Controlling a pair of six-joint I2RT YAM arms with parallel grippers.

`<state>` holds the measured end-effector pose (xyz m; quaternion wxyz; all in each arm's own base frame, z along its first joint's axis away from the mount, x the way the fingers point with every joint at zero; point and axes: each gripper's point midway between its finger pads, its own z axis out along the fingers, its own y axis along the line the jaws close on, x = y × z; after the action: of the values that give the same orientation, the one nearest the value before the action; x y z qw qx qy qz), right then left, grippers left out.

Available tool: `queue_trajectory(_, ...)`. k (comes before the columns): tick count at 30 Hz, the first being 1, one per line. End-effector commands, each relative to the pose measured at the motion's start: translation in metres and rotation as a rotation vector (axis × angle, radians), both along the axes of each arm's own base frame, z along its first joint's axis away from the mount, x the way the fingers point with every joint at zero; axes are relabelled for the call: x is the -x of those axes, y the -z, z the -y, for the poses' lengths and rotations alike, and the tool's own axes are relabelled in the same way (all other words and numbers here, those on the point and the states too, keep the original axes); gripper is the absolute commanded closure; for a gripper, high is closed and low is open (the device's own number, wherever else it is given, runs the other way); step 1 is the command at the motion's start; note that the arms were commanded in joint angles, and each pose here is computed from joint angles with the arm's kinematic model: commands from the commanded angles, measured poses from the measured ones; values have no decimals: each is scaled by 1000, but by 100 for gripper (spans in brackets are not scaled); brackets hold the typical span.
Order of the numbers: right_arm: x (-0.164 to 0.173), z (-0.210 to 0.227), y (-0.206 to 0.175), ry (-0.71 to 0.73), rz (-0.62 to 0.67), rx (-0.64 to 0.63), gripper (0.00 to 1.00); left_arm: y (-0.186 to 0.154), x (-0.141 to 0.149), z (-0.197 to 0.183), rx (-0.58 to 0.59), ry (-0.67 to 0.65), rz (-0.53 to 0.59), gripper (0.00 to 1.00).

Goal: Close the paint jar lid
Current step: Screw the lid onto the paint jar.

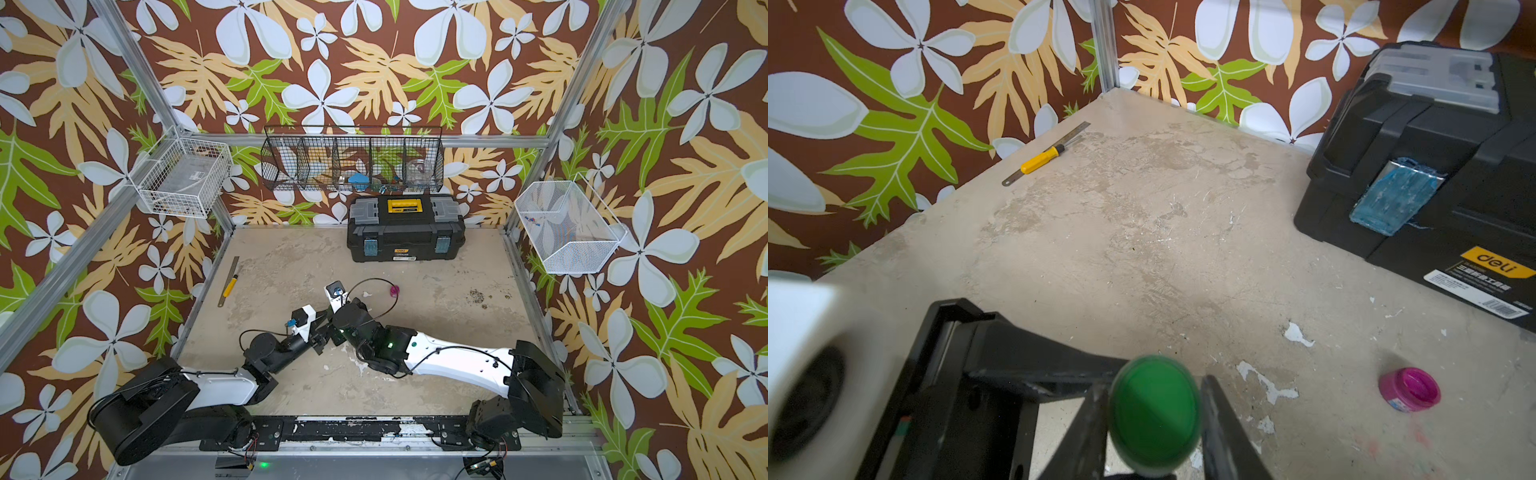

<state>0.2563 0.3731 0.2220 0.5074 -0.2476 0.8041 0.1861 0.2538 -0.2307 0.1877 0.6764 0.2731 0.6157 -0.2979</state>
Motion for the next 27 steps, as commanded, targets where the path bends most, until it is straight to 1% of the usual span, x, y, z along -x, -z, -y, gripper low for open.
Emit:
queue_trajectory(1, 1, -3, -9, -3, -9, -32, 74, -7, 2, 1, 10, 11, 28, 88)
queue_trajectory(3, 6, -6, -15, -46, -1, -28, 58, -7, 1, 1, 10, 9, 27, 88)
queue_trajectory(5, 10, -6, -20, -83, 10, -7, 46, -6, 1, 1, 9, 10, 26, 88)
queue_trajectory(8, 11, -1, -24, -94, 23, 36, 38, -7, 2, 1, 10, 10, 27, 88)
queue_trajectory(12, 9, 11, -34, -114, 55, 66, 25, -7, 1, 1, 10, 9, 27, 88)
queue_trajectory(14, 7, 17, -39, -170, 74, 76, 23, -6, 1, 1, 9, 10, 26, 88)
queue_trajectory(15, 6, 20, -41, -215, 79, 73, 20, -7, 2, 1, 10, 10, 28, 88)
queue_trajectory(17, 6, 24, -48, -332, 82, 46, 16, -7, 2, 1, 10, 11, 27, 88)
queue_trajectory(19, 7, 29, -60, -473, 96, -4, 10, -8, 2, 1, 11, 10, 29, 88)
queue_trajectory(21, 4, 36, -69, -568, 129, -36, 2, -7, 1, 1, 10, 11, 27, 88)
queue_trajectory(22, 1, 40, -75, -595, 155, -58, 0, -6, 1, 1, 8, 11, 24, 88)
queue_trajectory(25, -12, 50, -91, -640, 246, -124, 0, -5, 1, 2, 6, 14, 22, 88)
queue_trajectory(27, -19, 55, -97, -642, 304, -149, 0, -3, 1, 2, 1, 11, 20, 88)
